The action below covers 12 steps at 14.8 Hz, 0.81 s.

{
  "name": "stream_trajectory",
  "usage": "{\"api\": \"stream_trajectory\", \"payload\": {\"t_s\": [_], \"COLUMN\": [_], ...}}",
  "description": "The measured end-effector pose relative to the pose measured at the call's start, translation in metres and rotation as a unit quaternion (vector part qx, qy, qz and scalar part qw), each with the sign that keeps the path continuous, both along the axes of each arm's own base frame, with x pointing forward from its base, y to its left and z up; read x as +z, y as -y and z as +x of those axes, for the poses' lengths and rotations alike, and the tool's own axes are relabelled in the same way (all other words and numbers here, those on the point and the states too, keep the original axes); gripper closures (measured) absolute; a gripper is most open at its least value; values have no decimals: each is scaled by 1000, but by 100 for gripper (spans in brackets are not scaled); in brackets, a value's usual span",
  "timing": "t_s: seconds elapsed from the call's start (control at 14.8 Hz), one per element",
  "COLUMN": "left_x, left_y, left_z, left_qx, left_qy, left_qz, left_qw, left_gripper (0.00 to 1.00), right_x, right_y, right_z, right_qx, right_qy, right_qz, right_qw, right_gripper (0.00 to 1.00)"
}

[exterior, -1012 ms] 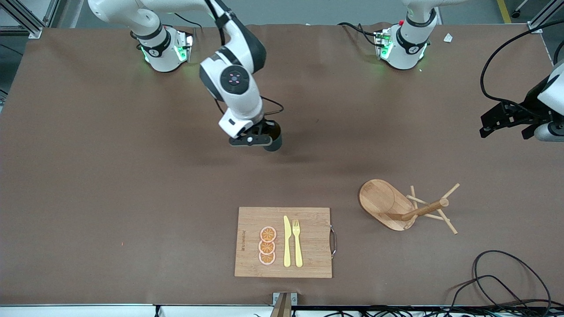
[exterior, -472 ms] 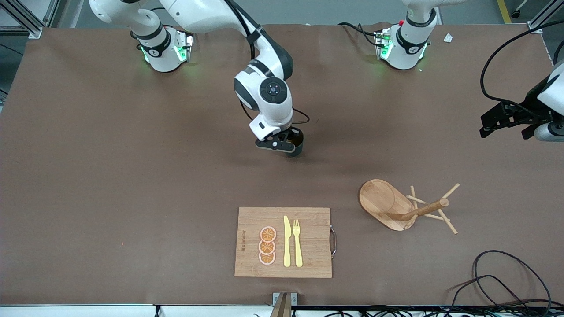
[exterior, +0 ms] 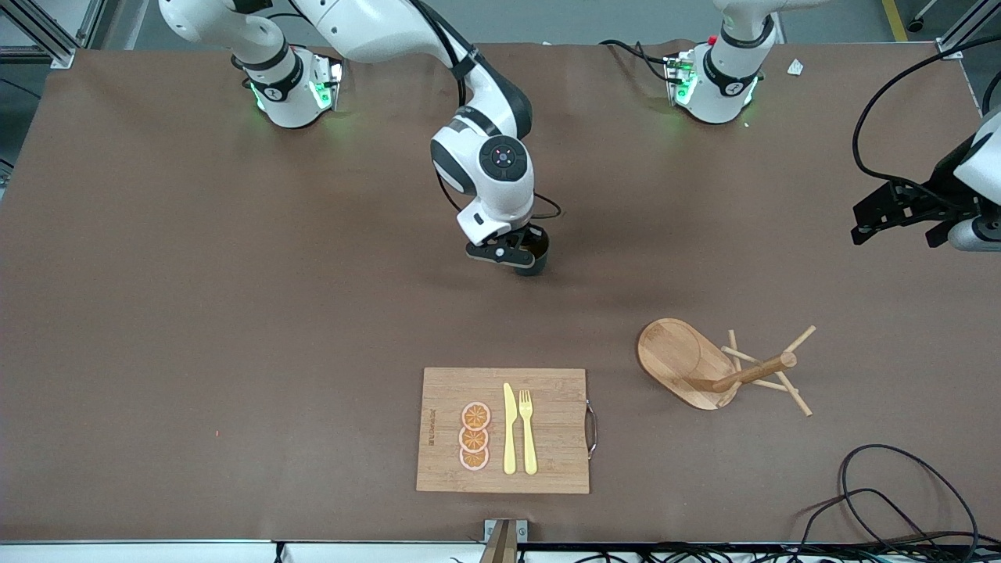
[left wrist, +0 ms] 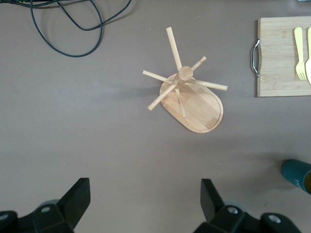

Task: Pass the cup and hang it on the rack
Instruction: 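Grasp the teal mug with the right gripper and slide it toward the table middle, then release the mug with the right gripper while the left gripper reaches over it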

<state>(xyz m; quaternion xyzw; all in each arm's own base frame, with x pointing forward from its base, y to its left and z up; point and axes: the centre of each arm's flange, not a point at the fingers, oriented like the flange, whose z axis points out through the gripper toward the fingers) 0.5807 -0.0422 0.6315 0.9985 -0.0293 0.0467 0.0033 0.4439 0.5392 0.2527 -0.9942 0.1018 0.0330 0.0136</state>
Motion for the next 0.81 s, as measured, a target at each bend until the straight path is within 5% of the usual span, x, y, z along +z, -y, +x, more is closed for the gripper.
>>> {"api": "stream_trajectory", "payload": {"t_s": [0.47, 0.81], "left_x": [-12, -13], "left_y": [19, 80], "left_z": [-3, -12], "left_qx": [-25, 28], "left_qy": [-28, -28], "left_qz": [1, 0], "left_qw": [999, 999], "left_gripper": [0, 0], "right_x": [-10, 1], "right_y": [-7, -12], "right_z": [-3, 4], "right_qx": [23, 50], "right_qy": [23, 30], "right_qz": [-2, 4], "right_qw": [999, 998], "right_gripper": [89, 42]}}
